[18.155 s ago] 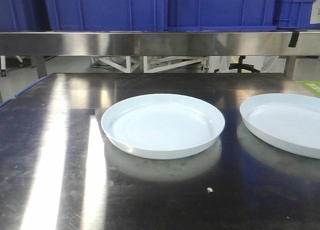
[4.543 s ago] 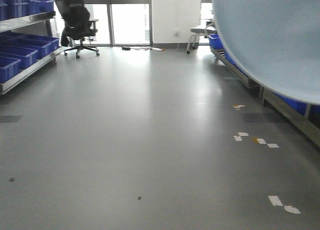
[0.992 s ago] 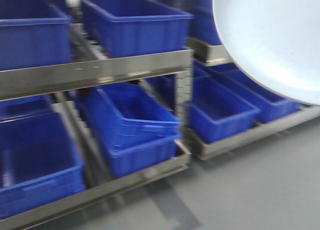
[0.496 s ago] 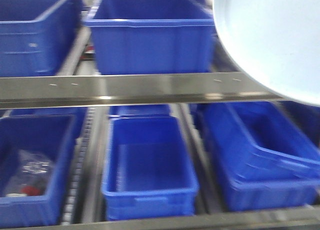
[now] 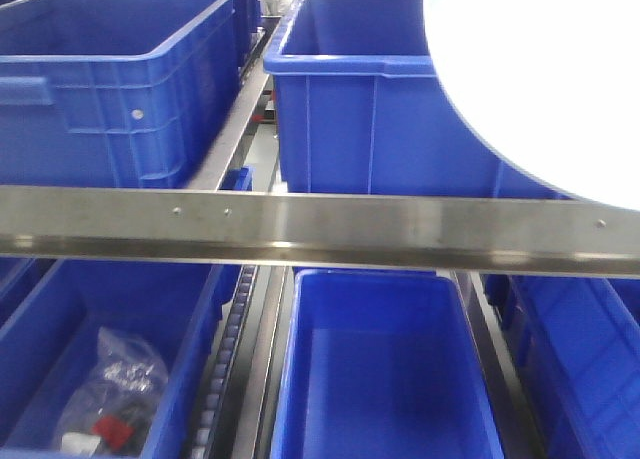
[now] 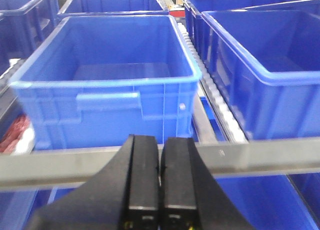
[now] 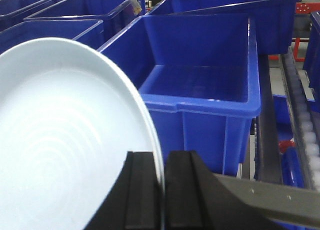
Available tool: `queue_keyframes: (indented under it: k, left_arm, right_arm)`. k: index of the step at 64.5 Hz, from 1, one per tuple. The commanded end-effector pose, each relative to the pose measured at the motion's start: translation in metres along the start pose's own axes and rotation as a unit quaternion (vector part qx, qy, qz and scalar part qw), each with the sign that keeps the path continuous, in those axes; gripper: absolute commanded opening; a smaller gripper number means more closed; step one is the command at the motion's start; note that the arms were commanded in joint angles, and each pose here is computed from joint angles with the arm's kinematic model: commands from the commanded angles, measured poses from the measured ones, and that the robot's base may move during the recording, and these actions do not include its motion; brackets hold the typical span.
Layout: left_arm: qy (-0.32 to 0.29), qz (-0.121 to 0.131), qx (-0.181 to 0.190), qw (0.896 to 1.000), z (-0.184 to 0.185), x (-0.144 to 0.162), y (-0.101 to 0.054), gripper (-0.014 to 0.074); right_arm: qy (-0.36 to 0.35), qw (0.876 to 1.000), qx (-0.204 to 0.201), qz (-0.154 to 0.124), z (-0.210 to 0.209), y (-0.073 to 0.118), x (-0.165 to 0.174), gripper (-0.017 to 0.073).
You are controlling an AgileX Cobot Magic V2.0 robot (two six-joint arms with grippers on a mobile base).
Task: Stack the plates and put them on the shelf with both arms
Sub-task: 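Move the held plates over the open blue bin on the shelf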
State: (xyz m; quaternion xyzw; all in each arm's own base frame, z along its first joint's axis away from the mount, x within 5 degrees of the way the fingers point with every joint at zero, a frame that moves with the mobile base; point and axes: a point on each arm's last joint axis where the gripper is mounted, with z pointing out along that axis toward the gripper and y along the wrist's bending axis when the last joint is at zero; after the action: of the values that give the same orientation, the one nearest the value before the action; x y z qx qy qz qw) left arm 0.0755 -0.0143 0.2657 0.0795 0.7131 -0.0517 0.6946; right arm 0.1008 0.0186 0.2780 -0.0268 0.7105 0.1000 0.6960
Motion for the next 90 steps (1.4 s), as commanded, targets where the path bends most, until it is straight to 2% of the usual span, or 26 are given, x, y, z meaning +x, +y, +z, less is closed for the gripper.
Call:
queue_keyframes:
  k: [1, 69, 82, 90]
  left_arm:
    - [-0.049, -0.002, -0.006, 0.999, -0.0001, -0.0174, 0.0015, 0.0082]
    - [-0.049, -0.002, -0.006, 0.999, -0.0001, -0.0174, 0.0015, 0.0082]
    - [-0.049, -0.002, -0.006, 0.999, -0.0001, -0.0174, 0.0015, 0.0082]
    - [-0.049, -0.002, -0.006, 0.999, -0.0001, -0.0174, 0.0015, 0.0082]
  right_arm:
    - [-0.067, 0.998, 0.006, -0.001, -0.0007, -0.0003, -0.0204, 0.0056]
    - [-0.067, 0.998, 0.006, -0.001, -0.0007, -0.0003, -0.0204, 0.0056]
    - [-0.089, 0.996, 0.009, -0.001, 0.0001, -0.0008, -0.0243, 0.0056]
    - [-0.099, 0.995, 0.009, 0.014, -0.0003, -0.0010, -0.0268, 0.0056]
